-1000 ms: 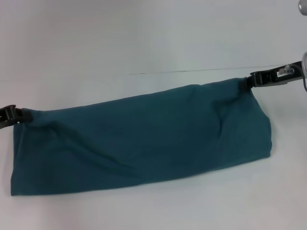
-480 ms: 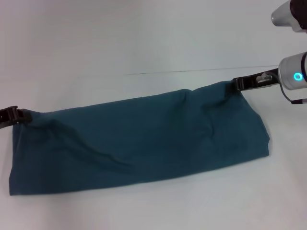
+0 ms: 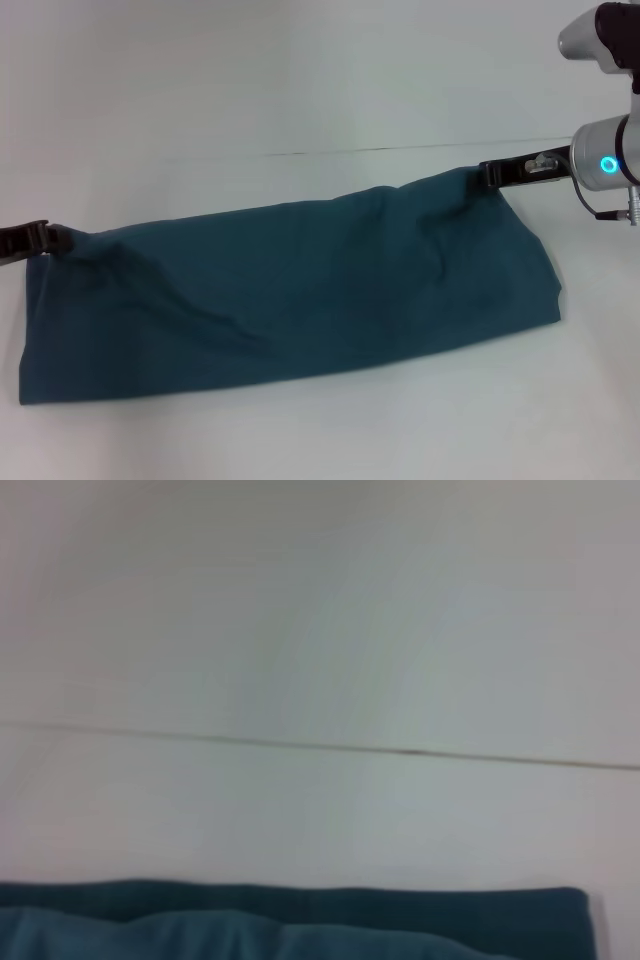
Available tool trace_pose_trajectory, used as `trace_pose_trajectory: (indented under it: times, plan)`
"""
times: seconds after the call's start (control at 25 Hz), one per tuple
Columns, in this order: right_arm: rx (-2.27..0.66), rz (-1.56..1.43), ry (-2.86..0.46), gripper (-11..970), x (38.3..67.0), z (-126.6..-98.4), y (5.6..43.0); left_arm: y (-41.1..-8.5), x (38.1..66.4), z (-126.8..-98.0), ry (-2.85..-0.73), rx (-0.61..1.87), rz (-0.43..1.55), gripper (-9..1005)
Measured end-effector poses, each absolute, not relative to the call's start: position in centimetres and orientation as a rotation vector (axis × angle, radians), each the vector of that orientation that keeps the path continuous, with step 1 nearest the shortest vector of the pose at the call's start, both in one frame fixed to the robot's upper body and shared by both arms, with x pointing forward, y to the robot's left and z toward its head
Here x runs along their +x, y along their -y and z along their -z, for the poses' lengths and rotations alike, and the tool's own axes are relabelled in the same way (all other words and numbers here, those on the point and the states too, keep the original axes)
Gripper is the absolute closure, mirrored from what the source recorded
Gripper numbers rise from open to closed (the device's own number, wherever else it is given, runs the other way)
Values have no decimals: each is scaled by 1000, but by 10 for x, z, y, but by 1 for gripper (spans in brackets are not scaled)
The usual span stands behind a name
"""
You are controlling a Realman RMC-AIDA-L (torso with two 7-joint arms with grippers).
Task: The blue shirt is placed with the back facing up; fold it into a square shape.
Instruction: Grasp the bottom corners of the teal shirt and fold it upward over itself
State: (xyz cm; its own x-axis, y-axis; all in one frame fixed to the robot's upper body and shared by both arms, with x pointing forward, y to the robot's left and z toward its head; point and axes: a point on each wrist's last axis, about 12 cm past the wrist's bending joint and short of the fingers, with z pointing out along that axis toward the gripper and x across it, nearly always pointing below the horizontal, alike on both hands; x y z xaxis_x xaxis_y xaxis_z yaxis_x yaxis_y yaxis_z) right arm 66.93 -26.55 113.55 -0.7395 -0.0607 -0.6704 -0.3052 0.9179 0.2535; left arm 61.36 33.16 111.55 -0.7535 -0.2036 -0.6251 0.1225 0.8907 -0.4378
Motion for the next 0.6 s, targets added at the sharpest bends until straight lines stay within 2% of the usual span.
trace_pose_trajectory:
  times: [0.24,0.32,0.6]
  plan:
    - [-198,-452,-2334,887,670,-1131,265,-334,616,-1110,-2315,-95,532,848]
    - [-199,-449,-2327,748,671,-1131,263,-334,616,-1108,-2317,-97,521,845]
    - [-202,-442,-2317,493,673,-1131,260,-337,616,-1106,-2324,-94,491,540]
